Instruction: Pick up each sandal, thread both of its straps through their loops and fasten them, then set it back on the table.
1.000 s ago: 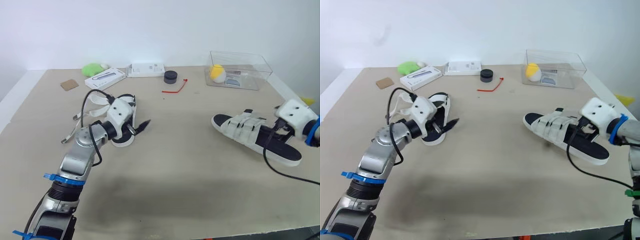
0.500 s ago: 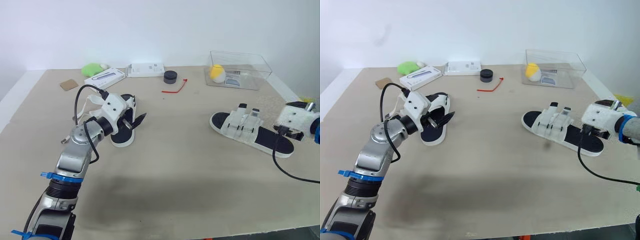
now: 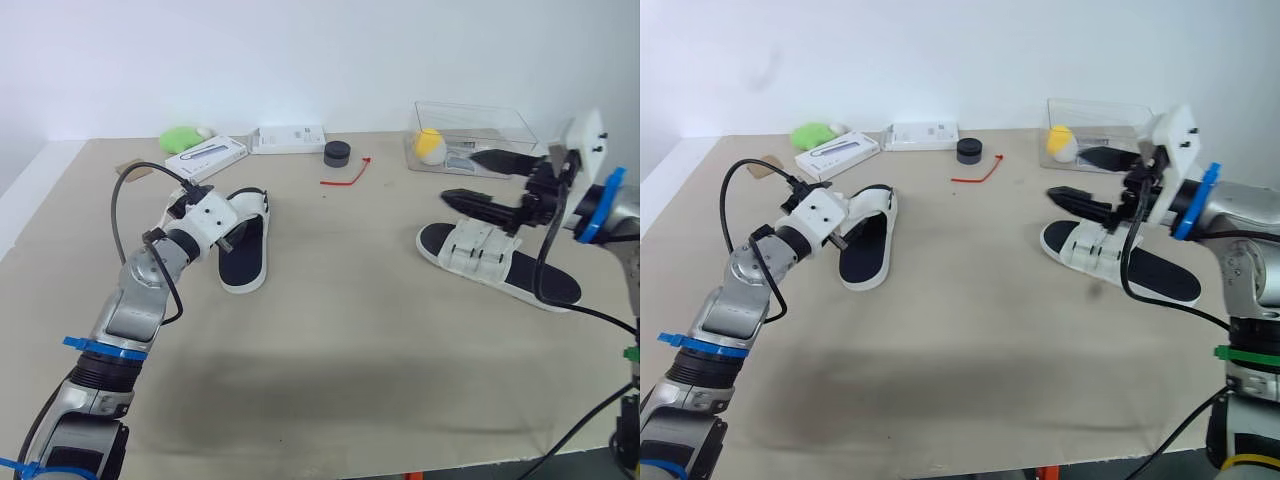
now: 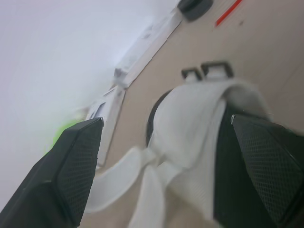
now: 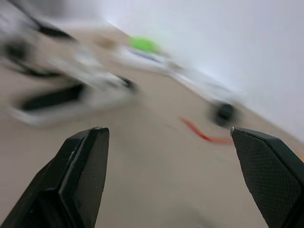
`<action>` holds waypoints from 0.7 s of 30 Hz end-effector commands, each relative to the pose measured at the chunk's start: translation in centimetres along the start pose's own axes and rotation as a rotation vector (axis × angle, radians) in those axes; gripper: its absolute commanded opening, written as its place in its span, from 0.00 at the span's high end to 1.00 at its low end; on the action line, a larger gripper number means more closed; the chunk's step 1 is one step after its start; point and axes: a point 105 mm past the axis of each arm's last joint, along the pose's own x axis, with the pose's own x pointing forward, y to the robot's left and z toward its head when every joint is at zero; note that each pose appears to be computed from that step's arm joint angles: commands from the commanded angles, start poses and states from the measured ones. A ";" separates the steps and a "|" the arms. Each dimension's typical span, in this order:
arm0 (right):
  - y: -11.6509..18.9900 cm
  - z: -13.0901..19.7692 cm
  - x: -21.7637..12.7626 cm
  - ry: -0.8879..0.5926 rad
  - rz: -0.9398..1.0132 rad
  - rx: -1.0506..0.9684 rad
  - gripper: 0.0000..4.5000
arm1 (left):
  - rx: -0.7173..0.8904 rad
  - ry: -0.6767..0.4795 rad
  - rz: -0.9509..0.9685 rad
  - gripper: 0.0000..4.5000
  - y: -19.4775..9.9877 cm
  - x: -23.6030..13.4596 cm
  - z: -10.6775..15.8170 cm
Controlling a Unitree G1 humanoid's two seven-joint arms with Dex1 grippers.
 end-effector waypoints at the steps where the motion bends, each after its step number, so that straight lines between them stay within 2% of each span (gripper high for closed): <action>1: 2.0 2.2 1.0 -0.046 0.092 -0.012 0.02 | 0.058 -0.004 0.034 0.00 0.6 0.3 0.6; 6: 2.7 1.6 2.5 -0.036 0.146 -0.005 0.02 | 0.125 0.035 -0.032 0.00 -1.1 1.4 -0.3; 20: 2.4 0.8 3.2 -0.026 0.127 -0.026 0.02 | 0.198 0.032 0.004 0.00 -1.3 4.5 0.2; 21: 2.4 0.8 3.2 -0.026 0.125 -0.027 0.00 | 0.201 0.033 0.000 0.12 -1.3 4.6 0.1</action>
